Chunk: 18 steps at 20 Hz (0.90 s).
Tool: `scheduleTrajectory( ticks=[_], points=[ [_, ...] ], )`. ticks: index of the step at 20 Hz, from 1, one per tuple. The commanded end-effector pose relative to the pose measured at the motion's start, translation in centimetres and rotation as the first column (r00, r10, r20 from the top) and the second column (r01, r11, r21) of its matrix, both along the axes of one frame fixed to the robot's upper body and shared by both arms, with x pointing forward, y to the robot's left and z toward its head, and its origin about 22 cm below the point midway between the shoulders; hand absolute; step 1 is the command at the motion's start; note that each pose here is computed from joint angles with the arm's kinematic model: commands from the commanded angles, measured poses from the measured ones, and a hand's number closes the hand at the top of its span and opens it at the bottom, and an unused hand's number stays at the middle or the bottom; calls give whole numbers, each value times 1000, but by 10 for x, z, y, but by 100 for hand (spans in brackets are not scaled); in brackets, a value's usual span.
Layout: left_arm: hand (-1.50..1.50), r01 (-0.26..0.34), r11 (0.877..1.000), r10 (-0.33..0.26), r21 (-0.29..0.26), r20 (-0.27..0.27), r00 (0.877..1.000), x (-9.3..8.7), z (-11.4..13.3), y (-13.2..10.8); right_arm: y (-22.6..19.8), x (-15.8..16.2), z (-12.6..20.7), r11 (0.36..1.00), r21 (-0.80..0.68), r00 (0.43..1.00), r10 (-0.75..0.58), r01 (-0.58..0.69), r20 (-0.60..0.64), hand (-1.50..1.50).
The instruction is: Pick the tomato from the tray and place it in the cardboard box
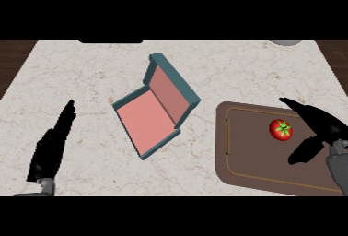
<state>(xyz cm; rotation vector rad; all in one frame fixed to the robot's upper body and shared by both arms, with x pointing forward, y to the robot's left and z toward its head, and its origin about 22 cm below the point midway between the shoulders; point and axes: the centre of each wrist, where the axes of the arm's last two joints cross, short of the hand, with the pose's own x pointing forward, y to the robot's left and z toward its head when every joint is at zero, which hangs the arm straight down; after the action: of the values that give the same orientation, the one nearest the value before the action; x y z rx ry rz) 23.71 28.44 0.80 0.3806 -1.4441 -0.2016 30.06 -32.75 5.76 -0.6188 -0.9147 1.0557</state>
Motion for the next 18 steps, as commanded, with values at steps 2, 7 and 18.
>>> scheduleTrajectory(
  ticks=[2,7,18],
  points=[
    [0,-3,1000,3,-3,6,1000,-5,8,9,-4,-11,11,1000,-4,1000,0,0,12,-150],
    [0,12,1000,-12,3,8,1000,18,-5,-6,-7,-3,3,1000,3,1000,-5,5,16,-150],
    [0,2,1000,-2,3,-2,1000,6,3,13,0,-2,-35,1000,-8,1000,18,-18,-19,-150]
  ],
)
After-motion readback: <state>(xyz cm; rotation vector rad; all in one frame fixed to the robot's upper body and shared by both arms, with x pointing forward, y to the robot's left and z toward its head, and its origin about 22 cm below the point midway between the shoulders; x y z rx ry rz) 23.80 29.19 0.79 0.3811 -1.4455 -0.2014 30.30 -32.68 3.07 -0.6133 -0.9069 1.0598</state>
